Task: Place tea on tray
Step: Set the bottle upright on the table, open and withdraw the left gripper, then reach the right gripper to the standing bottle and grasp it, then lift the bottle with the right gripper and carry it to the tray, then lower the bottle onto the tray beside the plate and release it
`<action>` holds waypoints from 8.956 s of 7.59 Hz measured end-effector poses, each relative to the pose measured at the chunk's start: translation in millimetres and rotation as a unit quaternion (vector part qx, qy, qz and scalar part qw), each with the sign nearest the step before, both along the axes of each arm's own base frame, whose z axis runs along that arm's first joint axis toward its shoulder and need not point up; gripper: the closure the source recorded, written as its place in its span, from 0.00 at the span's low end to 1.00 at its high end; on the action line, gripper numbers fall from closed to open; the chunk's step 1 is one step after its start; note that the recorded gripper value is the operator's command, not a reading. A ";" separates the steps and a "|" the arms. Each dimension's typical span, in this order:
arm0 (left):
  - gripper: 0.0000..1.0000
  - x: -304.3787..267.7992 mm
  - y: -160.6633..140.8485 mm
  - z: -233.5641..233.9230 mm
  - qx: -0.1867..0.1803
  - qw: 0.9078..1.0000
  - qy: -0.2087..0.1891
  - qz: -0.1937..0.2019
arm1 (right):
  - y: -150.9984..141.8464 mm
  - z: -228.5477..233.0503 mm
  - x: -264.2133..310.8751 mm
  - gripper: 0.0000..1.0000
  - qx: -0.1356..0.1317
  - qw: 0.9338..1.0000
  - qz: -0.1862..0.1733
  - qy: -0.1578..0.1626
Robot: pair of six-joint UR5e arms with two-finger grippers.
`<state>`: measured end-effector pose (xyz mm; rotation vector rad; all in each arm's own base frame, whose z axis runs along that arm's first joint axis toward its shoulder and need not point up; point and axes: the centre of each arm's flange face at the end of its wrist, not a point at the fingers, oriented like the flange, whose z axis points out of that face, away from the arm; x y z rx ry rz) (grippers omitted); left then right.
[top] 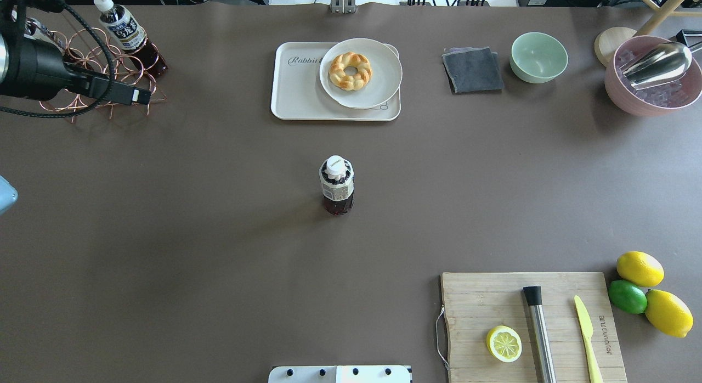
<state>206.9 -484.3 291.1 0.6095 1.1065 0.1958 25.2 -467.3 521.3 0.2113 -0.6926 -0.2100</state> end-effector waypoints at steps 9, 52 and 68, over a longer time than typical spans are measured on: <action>0.01 -215.4 11.2 284.4 -0.018 0.981 -0.191 -0.007 | -14.8 -317.0 -311.6 0.00 0.119 0.978 -0.032 -0.171; 0.01 -250.8 34.4 430.1 -0.268 0.952 -0.148 -0.002 | -158.5 -538.2 -578.4 1.00 0.152 0.959 0.213 -0.104; 0.01 -233.6 3.8 417.7 -0.343 0.924 -0.168 0.025 | -169.7 -546.7 -551.7 0.00 0.123 0.964 0.183 -0.145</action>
